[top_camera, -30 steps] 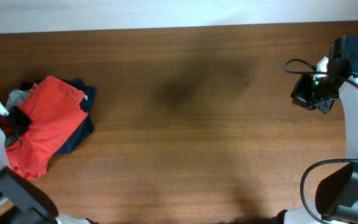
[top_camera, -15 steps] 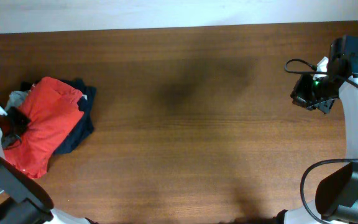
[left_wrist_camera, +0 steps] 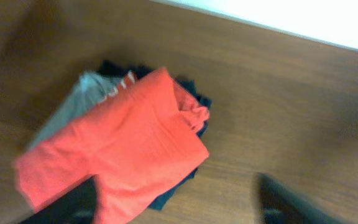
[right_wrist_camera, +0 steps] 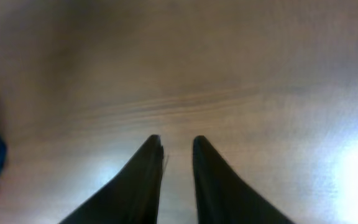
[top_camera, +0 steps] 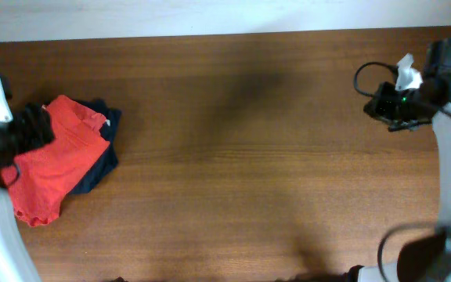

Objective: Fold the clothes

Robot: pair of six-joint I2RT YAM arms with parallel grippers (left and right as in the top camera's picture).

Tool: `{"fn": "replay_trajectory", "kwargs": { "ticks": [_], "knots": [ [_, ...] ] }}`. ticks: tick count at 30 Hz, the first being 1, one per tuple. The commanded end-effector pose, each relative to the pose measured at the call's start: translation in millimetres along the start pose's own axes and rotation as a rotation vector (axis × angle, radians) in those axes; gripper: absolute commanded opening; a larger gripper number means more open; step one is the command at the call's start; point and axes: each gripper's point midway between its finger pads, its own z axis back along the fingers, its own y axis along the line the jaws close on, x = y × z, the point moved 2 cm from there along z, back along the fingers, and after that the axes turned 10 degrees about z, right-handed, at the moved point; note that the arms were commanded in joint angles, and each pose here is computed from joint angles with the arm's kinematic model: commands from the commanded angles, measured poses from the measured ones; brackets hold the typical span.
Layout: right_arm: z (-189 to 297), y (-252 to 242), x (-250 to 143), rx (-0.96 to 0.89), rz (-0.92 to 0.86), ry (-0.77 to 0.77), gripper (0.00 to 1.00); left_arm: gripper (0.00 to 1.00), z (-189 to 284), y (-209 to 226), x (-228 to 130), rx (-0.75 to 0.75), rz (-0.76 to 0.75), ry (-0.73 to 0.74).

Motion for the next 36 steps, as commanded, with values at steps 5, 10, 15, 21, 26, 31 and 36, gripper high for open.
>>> {"fn": "replay_trajectory", "kwargs": {
  "ticks": [5,10,15,21,26,31,36],
  "knots": [
    [117.4,79.0,-2.7,0.087,0.305,-0.346,0.41,0.99,91.9,-20.7,-27.3,-0.012,-0.092,-0.146],
    [138.7,100.3,-14.5,0.108,0.365,-0.398,0.99,0.99,118.3,-25.0,-41.3,-0.014,-0.101,-0.192],
    [141.4,101.6,-16.5,0.111,0.368,-0.402,0.99,0.99,123.1,-35.4,-44.1,-0.07,-0.105,-0.2],
    [141.5,102.5,-16.8,0.118,0.368,-0.401,0.98,0.99,118.6,-45.1,-46.1,-0.109,-0.135,-0.176],
    [146.1,128.2,-23.9,0.297,0.402,-0.395,0.99,0.99,118.4,-45.0,-46.1,-0.109,-0.135,-0.175],
    [139.3,118.1,-37.2,0.25,0.37,-0.326,0.99,0.99,118.4,-45.0,-46.0,-0.109,-0.135,-0.176],
    [164.1,136.3,-40.8,0.278,0.636,-0.452,0.98,0.99,118.4,-45.0,-46.1,-0.109,-0.135,-0.175]
  ]
}}
